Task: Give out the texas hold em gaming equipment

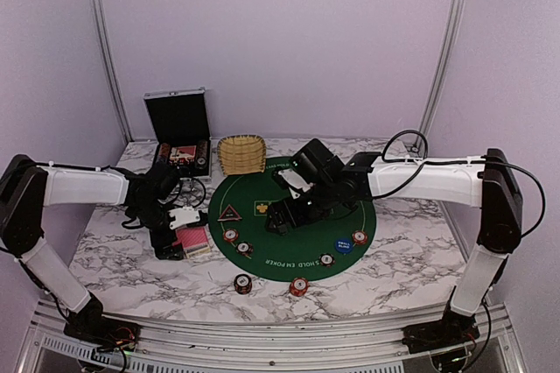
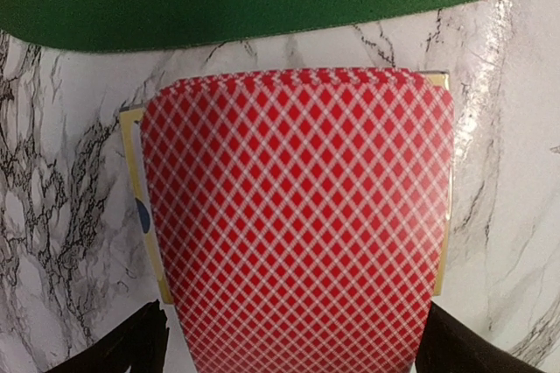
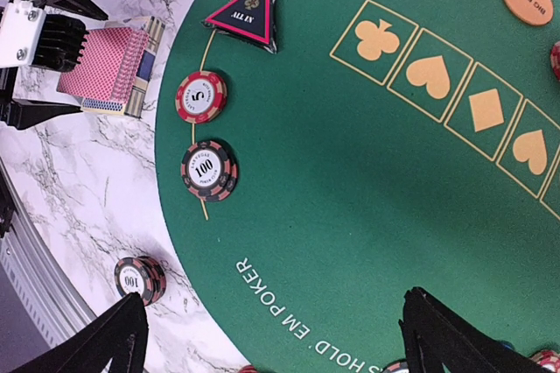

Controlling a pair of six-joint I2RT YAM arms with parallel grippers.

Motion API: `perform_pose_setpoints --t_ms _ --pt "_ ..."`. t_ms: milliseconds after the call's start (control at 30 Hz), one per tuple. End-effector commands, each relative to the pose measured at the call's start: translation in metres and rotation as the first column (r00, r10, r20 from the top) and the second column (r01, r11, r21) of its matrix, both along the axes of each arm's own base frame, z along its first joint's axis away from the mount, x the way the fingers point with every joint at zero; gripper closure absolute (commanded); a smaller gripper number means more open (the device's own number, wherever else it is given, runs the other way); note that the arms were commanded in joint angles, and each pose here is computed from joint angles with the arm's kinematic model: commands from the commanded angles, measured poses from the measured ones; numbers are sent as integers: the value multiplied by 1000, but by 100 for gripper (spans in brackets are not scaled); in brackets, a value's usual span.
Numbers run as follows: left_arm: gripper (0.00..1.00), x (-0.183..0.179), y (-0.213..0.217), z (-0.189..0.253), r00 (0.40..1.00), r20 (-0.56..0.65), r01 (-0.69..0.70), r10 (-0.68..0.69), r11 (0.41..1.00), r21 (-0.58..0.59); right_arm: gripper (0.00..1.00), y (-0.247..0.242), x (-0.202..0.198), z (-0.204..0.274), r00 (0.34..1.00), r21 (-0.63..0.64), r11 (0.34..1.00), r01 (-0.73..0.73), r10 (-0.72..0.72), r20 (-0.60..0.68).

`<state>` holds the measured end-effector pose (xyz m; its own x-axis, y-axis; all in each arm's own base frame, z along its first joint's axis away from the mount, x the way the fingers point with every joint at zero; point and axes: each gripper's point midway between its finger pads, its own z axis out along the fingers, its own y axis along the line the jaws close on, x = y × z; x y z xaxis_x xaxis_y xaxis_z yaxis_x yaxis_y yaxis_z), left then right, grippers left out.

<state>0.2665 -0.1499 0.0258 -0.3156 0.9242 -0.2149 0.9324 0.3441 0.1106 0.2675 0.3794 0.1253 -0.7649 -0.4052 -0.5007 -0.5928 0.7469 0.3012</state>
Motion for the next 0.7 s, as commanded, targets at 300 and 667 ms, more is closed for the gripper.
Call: perform_pose_setpoints --t_ms 300,667 --pt "1 -3 -7 -10 999 -21 27 -27 999 -24 1 5 -1 20 1000 41 999 -3 2 27" --pt "1 -2 -1 -23 999 -33 34 -34 999 3 1 3 -1 21 999 34 999 -3 2 32"
